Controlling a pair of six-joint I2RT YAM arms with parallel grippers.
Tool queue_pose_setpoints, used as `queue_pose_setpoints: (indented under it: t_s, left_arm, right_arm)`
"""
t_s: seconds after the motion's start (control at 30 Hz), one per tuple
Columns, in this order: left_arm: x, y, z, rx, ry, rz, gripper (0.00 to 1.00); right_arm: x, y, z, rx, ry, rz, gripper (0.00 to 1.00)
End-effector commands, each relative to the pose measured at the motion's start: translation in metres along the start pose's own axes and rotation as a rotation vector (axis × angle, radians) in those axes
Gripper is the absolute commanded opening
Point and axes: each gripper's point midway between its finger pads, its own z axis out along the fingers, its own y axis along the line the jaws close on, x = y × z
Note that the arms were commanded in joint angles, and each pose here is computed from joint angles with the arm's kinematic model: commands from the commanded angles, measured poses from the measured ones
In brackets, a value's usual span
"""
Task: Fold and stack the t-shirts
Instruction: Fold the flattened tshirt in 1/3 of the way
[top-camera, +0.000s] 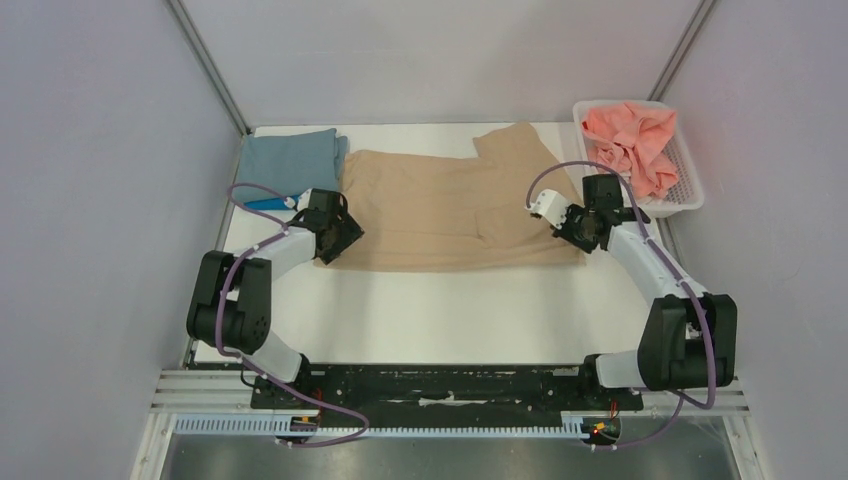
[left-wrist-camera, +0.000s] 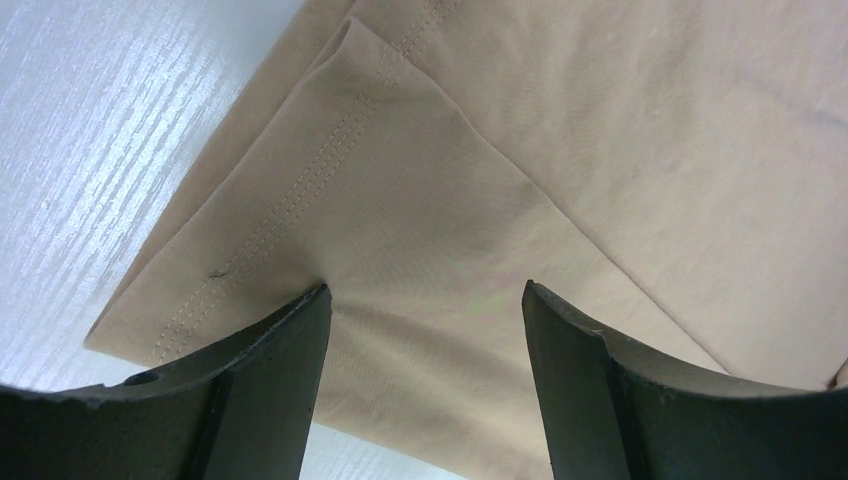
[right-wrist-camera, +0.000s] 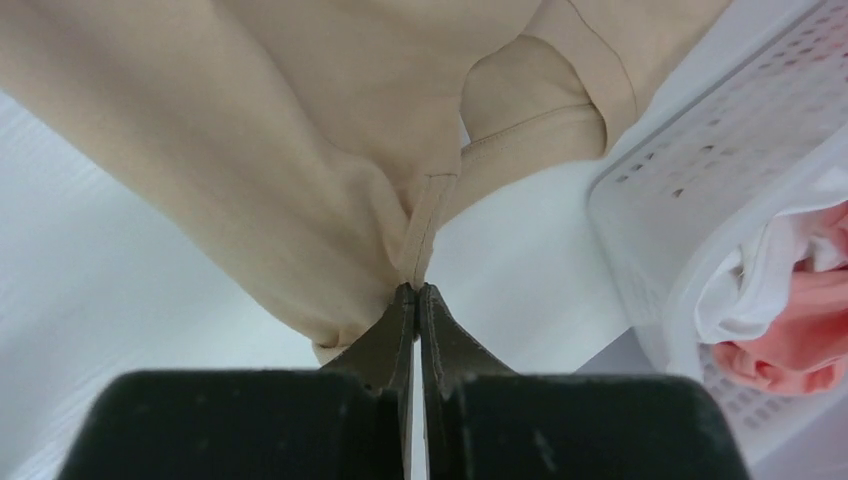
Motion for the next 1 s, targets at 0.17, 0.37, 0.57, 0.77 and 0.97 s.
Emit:
queue_pose_setpoints:
  t_s: [0.17, 0.37, 0.57, 0.77, 0.97]
  left_arm:
    - [0.018, 0.059, 0.006, -0.227, 0.053, 0.075, 0.78]
    - [0.017, 0.059, 0.01, -0.243, 0.06, 0.081, 0.75]
    - [0.017, 0.055, 0.007, -0.214, 0.055, 0.075, 0.76]
    - [0.019, 0.052, 0.006, -0.187, 0.058, 0.07, 0.76]
    - [0.022, 0.045, 0.006, -0.148, 0.076, 0.064, 0.76]
  right_arm:
    - [0.015, -0.005, -0.002, -0.235, 0.019, -0.294, 0.0]
    - [0.06, -0.012, 0.023, -0.245, 0.187, -0.17, 0.03]
    - [0.031, -0.013, 0.026, -0.192, 0.024, -0.178, 0.42]
    - [-0.023, -0.082, -0.033, 0.343, -0.235, 0.06, 0.82]
    - [-0.034, -0.055, -0.073, 0.564, -0.51, 0.665, 0.87]
